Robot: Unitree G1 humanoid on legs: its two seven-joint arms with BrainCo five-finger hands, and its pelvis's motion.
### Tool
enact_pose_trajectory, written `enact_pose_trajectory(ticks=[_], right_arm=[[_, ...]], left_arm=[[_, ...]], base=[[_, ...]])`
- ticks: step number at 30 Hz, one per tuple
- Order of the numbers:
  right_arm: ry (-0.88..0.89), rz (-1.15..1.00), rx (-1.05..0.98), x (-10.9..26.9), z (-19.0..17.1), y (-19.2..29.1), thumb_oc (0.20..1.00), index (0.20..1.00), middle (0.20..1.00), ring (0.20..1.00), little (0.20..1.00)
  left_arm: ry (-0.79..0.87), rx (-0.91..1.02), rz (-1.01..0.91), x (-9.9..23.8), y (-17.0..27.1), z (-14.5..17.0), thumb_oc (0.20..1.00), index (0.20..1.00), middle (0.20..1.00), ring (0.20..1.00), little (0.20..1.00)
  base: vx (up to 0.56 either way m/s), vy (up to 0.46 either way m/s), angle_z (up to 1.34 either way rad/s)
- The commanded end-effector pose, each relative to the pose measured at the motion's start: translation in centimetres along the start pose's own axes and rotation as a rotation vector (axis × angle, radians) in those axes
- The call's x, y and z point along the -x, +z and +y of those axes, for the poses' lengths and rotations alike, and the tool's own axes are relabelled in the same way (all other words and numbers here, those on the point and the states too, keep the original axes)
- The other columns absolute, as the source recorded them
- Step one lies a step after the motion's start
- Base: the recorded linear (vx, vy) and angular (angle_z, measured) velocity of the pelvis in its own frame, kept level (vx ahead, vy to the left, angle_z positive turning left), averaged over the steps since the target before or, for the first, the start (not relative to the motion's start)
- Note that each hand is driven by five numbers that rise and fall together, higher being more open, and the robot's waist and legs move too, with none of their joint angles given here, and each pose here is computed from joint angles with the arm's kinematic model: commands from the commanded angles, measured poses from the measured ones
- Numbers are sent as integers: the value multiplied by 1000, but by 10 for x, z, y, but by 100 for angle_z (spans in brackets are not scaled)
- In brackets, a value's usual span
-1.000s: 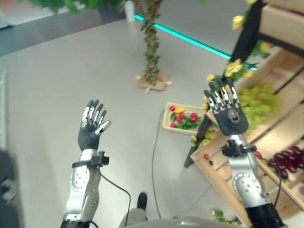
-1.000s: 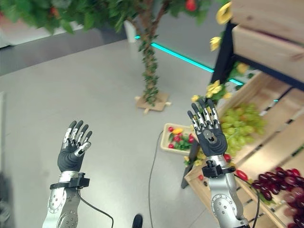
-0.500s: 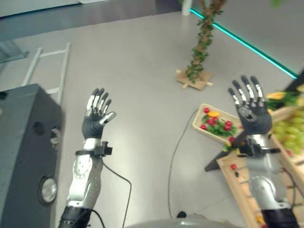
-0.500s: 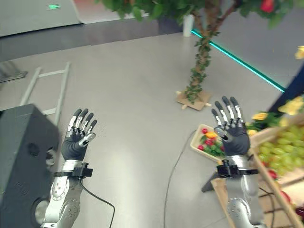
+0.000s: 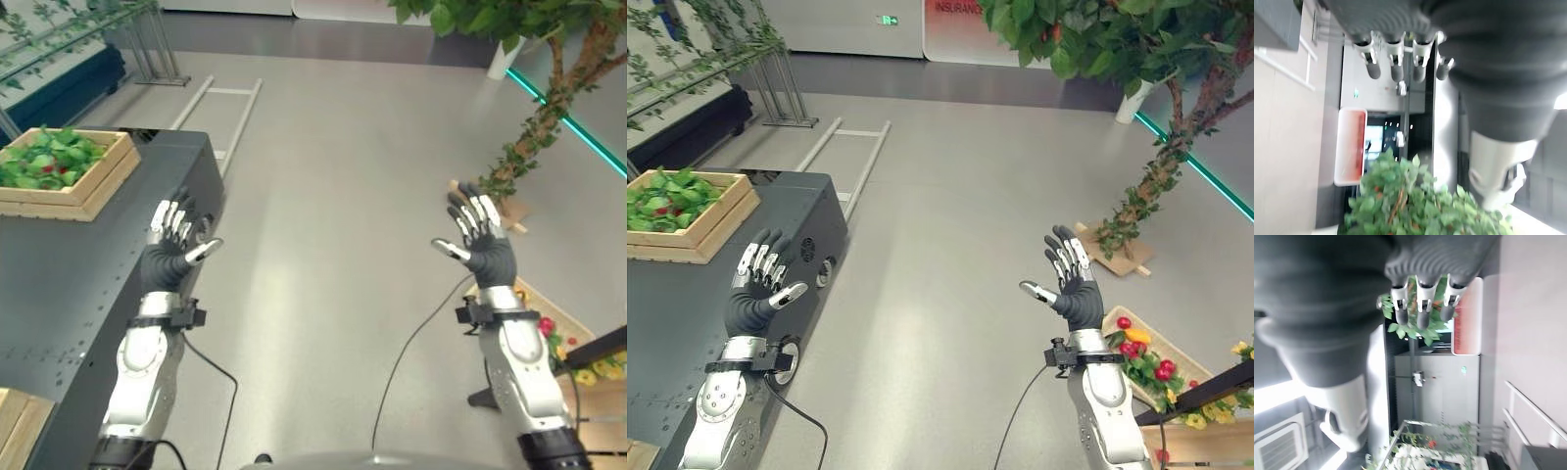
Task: Pick up the fruits from the basket on one side to the basket on the other side
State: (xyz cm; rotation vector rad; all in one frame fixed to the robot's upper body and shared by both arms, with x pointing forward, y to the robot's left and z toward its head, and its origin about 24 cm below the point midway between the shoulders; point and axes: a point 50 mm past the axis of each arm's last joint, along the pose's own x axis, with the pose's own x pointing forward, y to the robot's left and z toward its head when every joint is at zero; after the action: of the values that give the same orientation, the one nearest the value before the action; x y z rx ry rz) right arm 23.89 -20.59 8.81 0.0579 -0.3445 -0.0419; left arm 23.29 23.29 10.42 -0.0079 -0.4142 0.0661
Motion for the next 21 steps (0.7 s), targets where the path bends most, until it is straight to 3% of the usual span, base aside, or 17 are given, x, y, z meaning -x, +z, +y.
enact_pose_trajectory(ticks=[1,5,21], right_arm=[[-12,-111,46,-9,-4,18,1000,1000,1000,1000,1000],[-48,-50,30,-1,-10,5,1000,1000,1000,1000,1000],[-46,12,18,2,-10,-7,1000,1000,1000,1000,1000]], left_arm=[[-21,-70,-137,-12,20,1,1000,1000,1000,1000,1000],[-23,-68,-106,-9,12,-3,1000,1000,1000,1000,1000],[-27,28,-41,1,-2,-16,1000,1000,1000,1000,1000]], base=[[-30,182,107],[38,24,64],[0,-60,2]])
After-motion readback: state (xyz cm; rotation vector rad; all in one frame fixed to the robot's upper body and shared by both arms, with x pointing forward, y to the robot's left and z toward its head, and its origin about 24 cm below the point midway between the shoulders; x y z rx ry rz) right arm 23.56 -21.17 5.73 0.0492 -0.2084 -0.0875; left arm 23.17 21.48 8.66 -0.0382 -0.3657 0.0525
